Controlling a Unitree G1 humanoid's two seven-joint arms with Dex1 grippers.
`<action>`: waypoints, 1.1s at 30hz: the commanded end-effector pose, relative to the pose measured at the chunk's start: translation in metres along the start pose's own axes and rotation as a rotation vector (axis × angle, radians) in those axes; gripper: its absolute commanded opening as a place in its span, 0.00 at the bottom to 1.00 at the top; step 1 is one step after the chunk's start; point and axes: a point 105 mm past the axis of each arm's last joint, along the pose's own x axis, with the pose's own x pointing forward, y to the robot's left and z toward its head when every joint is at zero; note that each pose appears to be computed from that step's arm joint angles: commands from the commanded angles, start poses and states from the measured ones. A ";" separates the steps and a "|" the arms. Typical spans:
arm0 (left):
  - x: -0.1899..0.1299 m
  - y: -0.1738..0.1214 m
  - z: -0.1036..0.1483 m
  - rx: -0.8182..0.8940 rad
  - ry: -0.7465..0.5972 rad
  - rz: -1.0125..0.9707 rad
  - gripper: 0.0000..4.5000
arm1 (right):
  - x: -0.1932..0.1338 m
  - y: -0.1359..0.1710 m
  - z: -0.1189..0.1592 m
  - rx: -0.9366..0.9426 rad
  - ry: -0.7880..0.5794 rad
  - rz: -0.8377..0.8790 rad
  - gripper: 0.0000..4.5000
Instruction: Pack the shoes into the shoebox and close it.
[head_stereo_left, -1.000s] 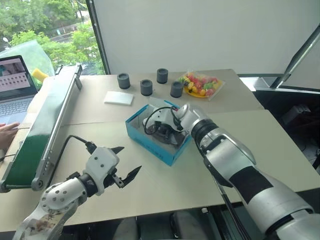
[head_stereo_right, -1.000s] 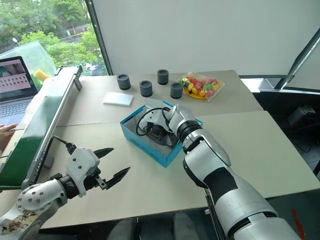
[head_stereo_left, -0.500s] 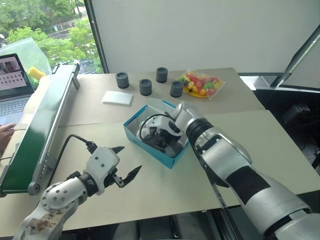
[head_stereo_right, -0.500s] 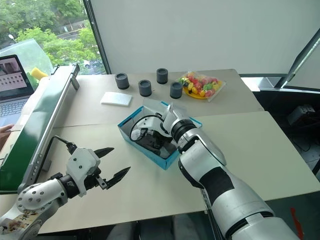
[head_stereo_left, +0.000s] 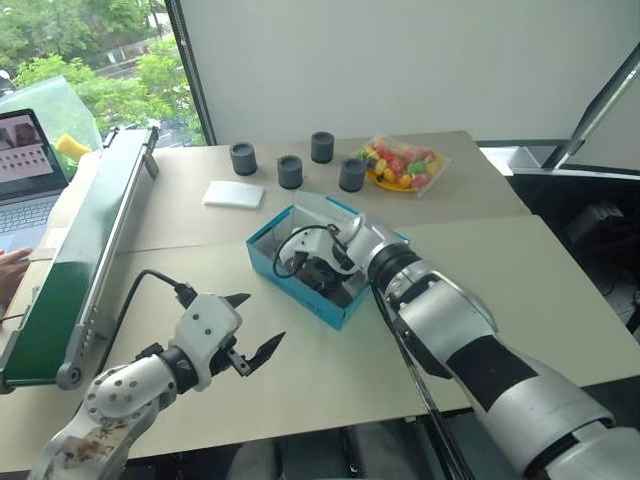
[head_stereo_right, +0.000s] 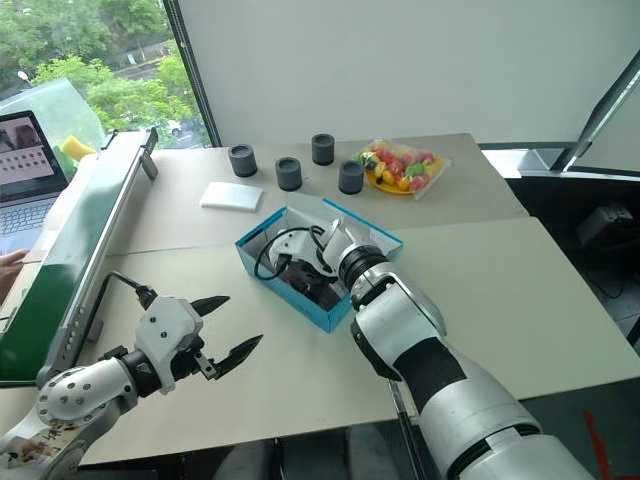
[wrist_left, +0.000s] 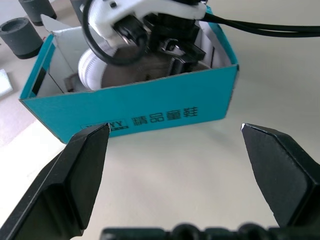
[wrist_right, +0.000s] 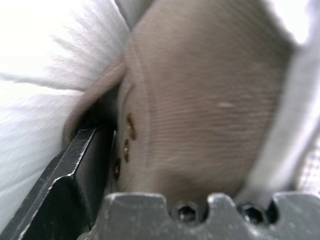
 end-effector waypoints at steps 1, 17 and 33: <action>0.002 0.002 0.006 0.018 -0.021 0.002 1.00 | -0.029 -0.012 0.038 0.014 -0.142 -0.010 0.96; 0.005 0.008 0.007 0.033 -0.021 -0.018 1.00 | -0.068 -0.028 0.065 0.268 -0.395 0.013 0.96; 0.000 0.013 0.011 0.046 -0.018 0.004 1.00 | -0.088 -0.038 0.065 0.430 -0.624 -0.039 0.40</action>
